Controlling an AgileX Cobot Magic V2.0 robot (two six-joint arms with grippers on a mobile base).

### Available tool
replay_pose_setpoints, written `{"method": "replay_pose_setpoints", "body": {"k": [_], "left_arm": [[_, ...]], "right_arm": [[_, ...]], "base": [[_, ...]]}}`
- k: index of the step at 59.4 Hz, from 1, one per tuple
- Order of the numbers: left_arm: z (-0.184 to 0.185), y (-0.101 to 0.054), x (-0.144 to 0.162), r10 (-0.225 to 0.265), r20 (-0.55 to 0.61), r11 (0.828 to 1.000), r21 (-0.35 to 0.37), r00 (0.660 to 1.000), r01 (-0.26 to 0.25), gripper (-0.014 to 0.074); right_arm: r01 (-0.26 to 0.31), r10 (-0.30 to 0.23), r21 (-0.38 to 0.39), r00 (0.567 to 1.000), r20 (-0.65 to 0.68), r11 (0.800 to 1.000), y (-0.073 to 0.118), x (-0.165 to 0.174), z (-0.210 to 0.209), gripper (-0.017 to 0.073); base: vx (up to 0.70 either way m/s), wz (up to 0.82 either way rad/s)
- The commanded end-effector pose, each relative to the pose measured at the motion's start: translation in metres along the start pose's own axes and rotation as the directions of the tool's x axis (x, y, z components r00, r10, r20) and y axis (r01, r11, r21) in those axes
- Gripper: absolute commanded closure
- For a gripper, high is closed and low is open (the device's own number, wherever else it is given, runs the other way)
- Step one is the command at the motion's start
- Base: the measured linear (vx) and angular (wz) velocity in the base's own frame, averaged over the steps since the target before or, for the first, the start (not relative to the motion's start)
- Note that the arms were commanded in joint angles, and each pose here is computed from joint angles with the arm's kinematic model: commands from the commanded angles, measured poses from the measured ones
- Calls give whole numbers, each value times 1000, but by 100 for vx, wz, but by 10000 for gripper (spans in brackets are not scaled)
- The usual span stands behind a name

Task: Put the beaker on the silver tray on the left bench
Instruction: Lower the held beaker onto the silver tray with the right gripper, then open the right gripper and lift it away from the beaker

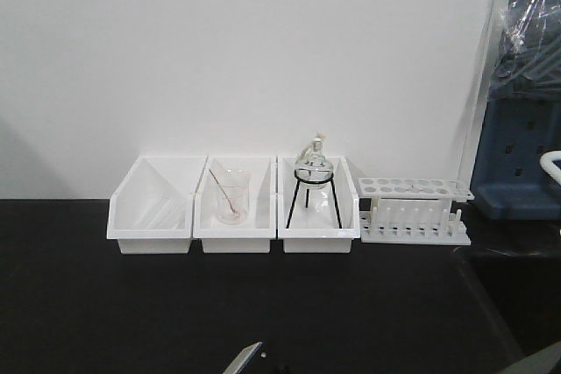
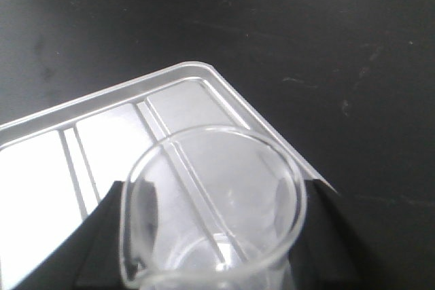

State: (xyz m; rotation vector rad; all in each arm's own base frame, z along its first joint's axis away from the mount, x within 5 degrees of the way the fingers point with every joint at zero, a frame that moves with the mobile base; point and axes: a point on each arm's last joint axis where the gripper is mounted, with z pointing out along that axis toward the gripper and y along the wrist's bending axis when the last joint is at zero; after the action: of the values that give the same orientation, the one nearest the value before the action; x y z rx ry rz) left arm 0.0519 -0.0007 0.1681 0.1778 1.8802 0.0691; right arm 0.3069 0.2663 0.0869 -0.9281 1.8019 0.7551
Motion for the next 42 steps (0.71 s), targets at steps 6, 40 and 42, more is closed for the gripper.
{"method": "replay_pose_setpoints", "body": {"k": [6,40,42], "left_arm": [[2,-1,-2,-1,72,1000,6,997,0,592],[2,-1,-2,-1,72,1000,6,997,0,592],[2,-1,-2,-1,72,1000,6,997,0,592]], "right_arm": [[29,-29,3,992,119,1000,0,-33,-6,-51],[-39,-3,247,986,165,968,16,-172,-121,167],[-38,-7,289,988,153,956,18,-181,-138,239]], "base": [[0,0],[0,0],[0,0]]}}
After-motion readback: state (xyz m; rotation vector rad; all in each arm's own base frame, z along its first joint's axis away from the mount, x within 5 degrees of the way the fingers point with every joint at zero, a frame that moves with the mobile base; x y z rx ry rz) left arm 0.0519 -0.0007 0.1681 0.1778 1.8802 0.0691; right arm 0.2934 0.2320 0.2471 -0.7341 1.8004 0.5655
